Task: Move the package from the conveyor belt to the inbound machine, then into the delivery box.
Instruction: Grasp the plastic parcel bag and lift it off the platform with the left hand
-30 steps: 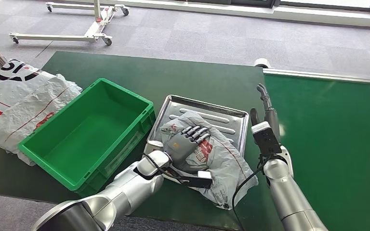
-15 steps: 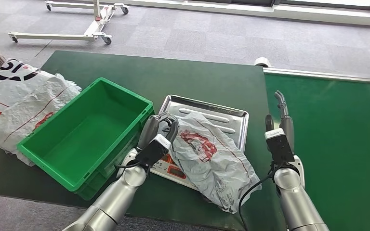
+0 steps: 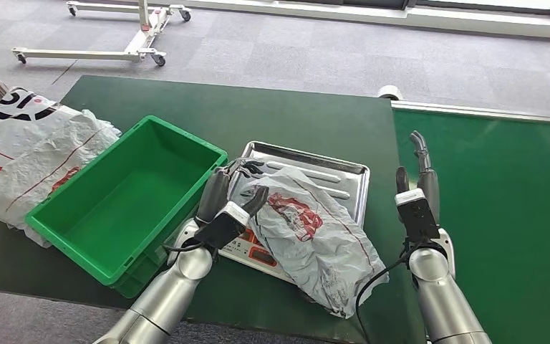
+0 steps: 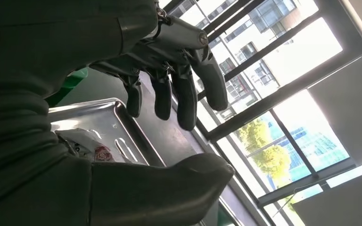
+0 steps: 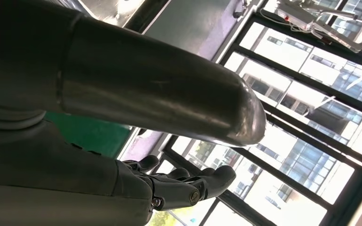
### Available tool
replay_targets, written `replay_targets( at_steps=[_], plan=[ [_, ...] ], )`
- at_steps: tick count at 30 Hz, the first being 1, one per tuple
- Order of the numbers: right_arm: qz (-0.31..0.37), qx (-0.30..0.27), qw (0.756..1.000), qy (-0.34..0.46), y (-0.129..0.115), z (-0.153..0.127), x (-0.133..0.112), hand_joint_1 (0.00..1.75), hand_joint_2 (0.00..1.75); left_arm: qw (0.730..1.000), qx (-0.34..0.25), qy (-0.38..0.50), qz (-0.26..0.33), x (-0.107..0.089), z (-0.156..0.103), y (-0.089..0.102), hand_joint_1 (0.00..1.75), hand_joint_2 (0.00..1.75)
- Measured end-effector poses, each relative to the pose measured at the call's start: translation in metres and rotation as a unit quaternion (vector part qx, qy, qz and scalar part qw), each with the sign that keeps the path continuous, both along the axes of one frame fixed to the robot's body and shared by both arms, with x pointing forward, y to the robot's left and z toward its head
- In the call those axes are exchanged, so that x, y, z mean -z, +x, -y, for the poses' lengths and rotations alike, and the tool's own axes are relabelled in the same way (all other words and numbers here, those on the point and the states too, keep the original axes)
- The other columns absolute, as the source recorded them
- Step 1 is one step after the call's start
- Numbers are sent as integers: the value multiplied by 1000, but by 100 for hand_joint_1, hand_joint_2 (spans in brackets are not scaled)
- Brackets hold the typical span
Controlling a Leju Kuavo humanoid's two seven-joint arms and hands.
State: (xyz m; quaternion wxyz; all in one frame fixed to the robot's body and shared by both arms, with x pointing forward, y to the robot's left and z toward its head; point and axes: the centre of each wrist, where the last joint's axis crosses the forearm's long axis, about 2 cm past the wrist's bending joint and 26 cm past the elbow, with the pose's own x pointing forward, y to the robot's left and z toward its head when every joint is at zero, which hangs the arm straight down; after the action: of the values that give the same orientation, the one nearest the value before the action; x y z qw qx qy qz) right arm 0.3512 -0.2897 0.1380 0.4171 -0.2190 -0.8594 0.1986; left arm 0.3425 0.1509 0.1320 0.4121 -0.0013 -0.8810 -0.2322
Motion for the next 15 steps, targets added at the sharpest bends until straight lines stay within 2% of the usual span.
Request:
replay_targets(
  at_steps=[10, 15],
  plan=[
    [12, -10, 1000, 3, 12, -3, -11, 0, 0, 995, -10, 98, -31, 6, 6, 25, 0, 0],
    [13, -28, 1000, 7, 17, -14, -15, 0, 0, 975, -18, 219, -37, 9, 17, 36, 0, 0]
  ],
)
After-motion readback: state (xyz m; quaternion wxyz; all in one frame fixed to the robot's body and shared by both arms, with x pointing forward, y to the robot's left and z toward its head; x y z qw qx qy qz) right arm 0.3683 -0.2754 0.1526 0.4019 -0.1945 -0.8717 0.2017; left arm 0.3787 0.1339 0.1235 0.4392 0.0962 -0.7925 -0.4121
